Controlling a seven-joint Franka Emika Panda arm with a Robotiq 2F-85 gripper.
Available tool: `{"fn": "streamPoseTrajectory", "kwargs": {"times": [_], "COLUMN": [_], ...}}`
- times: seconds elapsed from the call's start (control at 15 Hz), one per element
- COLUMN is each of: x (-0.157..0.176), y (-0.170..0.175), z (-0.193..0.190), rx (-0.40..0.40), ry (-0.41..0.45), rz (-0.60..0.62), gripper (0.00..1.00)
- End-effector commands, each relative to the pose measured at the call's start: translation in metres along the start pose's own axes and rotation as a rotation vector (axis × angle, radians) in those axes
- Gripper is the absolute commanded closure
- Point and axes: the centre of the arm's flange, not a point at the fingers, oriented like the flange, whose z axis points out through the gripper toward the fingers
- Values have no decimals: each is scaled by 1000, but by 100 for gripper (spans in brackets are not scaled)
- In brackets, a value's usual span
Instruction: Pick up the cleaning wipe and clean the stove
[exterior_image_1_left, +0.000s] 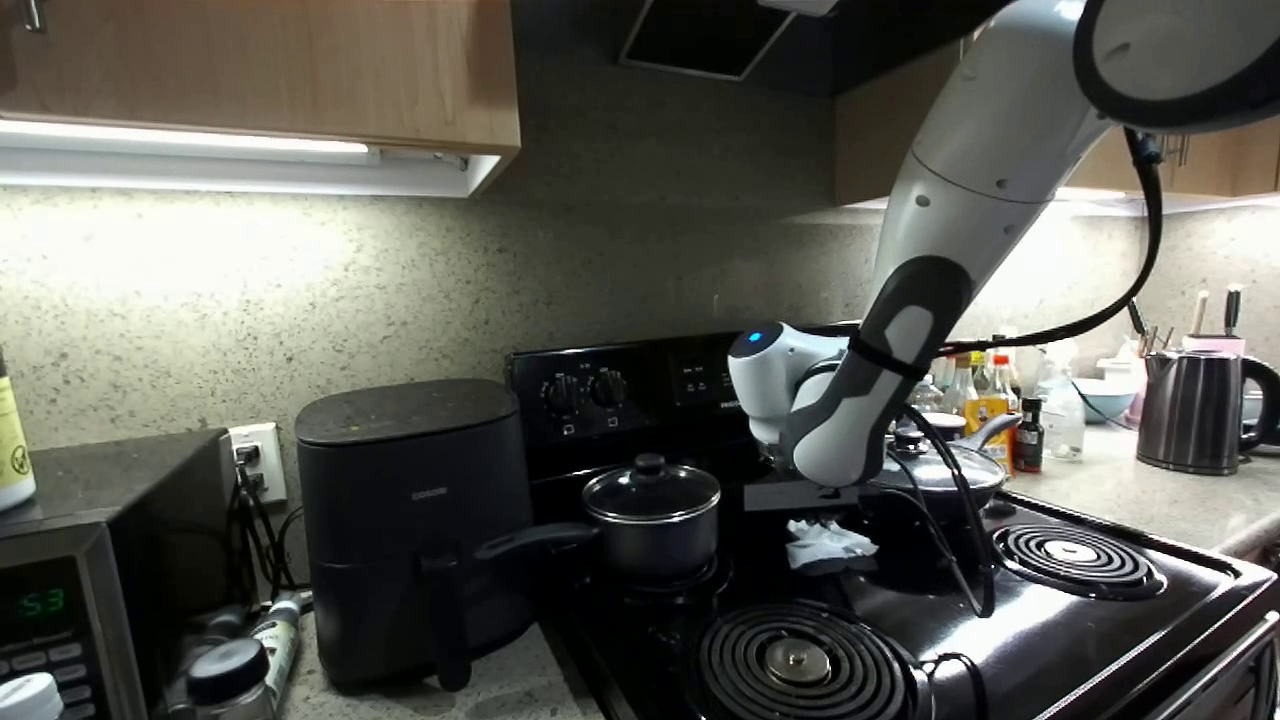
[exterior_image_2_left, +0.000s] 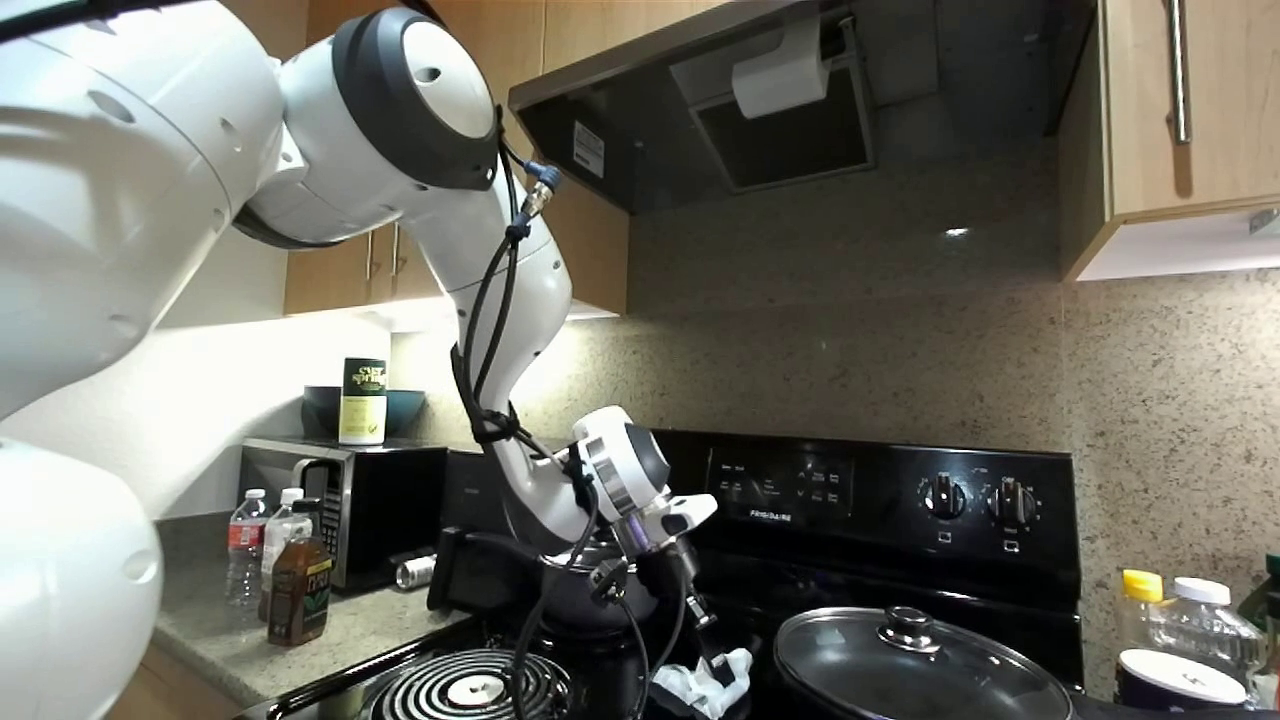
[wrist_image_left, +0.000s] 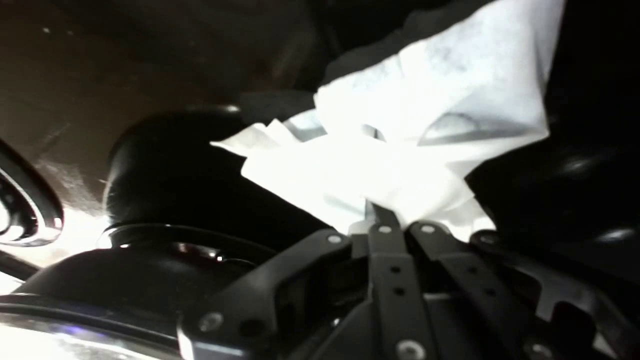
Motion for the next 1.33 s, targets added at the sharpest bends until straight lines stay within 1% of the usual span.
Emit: {"fn": "streamPoseTrajectory", "kwargs": {"times": [0.0,0.13,0.2,0.27,0.33,0.4,0.47,0.53,0.67,0.8,0.87,1.07,1.27], "x": [-17,-21,-24,-27,-29,-31,-33,-8,-16,-20,-17,9,33], "y": [27,41,46,48,47,42,39,31,30,29,26,10,-8], "z": [18,21,22,21,17,8,-3,0,-7,-10,-7,4,2], "rx": [-150,-214,-233,-190,-143,-76,-34,-112,-68,-59,-65,-67,-48], "ry": [-30,-60,-86,-143,-179,-172,-179,-105,-122,-126,-100,-24,41], "rz": [77,100,102,75,60,44,41,71,66,61,95,209,283], "gripper": [100,100,100,100,100,100,100,98,98,98,100,100,100]}}
